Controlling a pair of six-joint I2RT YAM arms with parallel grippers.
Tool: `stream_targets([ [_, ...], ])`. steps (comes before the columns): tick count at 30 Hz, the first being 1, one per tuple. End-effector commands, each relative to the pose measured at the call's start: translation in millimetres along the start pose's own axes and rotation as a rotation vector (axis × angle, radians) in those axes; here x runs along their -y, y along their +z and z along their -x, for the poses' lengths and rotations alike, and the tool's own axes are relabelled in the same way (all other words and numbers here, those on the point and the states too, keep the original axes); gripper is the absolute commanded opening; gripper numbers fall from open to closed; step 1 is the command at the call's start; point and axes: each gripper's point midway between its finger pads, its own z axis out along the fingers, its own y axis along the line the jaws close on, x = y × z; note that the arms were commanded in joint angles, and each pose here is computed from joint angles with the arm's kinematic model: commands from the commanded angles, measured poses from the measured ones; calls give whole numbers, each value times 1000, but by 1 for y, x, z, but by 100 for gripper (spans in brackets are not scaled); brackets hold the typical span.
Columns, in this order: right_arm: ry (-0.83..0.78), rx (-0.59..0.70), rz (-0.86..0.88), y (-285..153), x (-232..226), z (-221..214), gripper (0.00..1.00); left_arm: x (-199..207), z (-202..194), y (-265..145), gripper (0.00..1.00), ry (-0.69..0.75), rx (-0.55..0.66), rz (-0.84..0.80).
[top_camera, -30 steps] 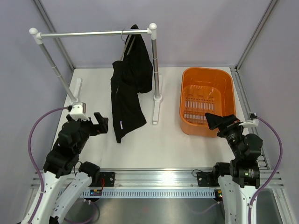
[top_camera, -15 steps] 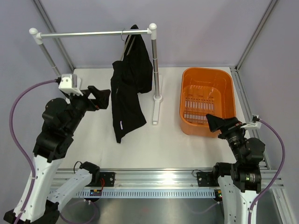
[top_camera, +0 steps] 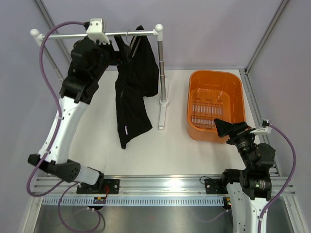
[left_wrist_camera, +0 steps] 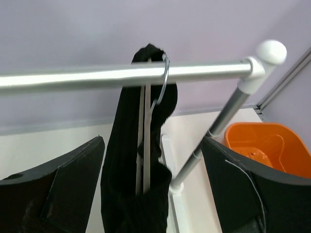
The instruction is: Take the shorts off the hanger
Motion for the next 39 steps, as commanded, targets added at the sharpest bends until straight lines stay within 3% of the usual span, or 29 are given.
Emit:
stream_targets([
  [1, -18, 6, 51, -7, -17, 6, 99, 1, 27, 21, 85, 64, 65, 8],
  [6, -14, 24, 59, -7, -17, 7, 99, 3, 25, 49, 80, 91, 45, 4],
  [13, -1, 13, 64, -2, -15, 4, 100, -7, -9, 77, 73, 130, -20, 40],
  [28, -2, 7, 50, 6, -6, 1, 99, -8, -31, 98, 57, 126, -68, 40],
  [35, -7, 2, 37, 8, -2, -1, 99, -8, -32, 97, 35, 127, -72, 37],
  [39, -16, 4, 39, 7, -4, 1, 99, -6, -28, 96, 7, 130, -65, 31],
])
